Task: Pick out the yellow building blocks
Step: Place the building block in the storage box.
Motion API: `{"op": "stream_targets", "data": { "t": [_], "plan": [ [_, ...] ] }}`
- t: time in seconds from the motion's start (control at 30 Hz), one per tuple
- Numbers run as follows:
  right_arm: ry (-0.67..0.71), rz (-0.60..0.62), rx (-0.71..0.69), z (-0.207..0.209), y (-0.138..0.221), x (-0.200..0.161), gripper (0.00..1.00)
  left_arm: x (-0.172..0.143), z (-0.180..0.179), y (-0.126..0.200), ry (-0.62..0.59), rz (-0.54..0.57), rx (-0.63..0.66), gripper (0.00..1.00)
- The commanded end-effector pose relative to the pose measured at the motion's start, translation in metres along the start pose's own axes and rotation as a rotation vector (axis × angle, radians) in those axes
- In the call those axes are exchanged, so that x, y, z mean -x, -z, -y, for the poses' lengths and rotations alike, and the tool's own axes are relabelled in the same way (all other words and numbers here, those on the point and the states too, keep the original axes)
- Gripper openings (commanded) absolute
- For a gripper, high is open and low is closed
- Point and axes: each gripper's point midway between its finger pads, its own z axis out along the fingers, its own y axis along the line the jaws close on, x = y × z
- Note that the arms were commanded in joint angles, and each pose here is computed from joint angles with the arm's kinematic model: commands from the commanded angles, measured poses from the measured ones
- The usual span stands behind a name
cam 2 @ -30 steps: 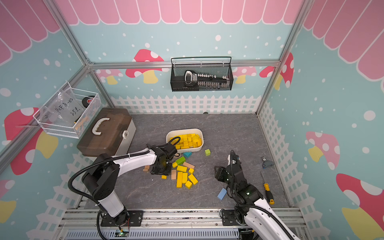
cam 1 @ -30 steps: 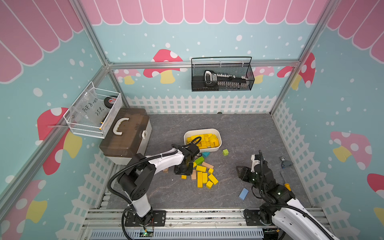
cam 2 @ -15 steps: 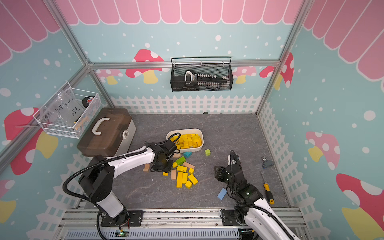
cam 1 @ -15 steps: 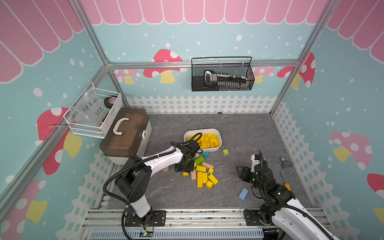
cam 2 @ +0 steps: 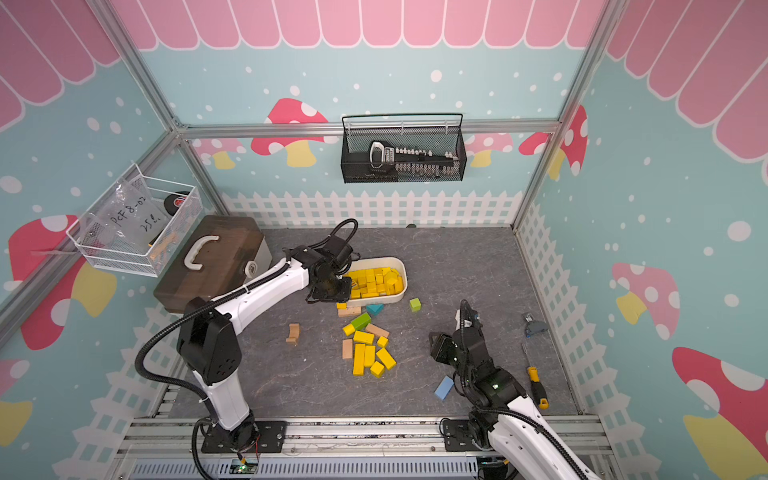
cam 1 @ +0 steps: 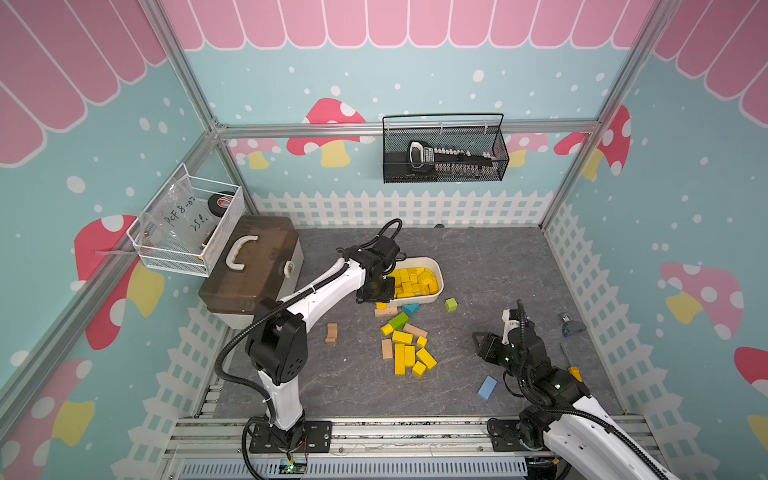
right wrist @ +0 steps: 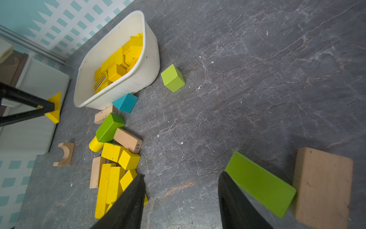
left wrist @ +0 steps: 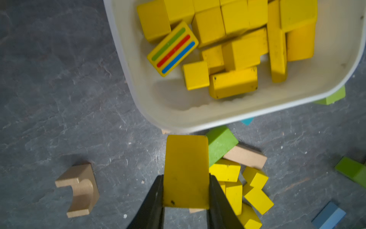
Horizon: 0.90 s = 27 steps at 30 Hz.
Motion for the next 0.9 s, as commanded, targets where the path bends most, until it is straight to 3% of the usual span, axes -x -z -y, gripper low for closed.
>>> {"op": "stream_targets", "data": {
  "t": [0.0, 0.43, 0.87],
  "plan": [
    [0.006, -0.009, -0.019, 0.004, -0.002, -0.001, 0.59, 0.016, -0.001, -0.003, -0.001, -0.026, -0.019, 0.25],
    [0.006, -0.016, -0.029, 0.005, -0.007, -0.001, 0.59, 0.089, -0.011, -0.042, 0.032, -0.035, 0.022, 0.25],
    [-0.001, -0.014, -0.031, 0.007, -0.007, 0.0, 0.59, 0.089, -0.029, -0.073, 0.019, -0.091, 0.08, 0.28]
  ]
}}
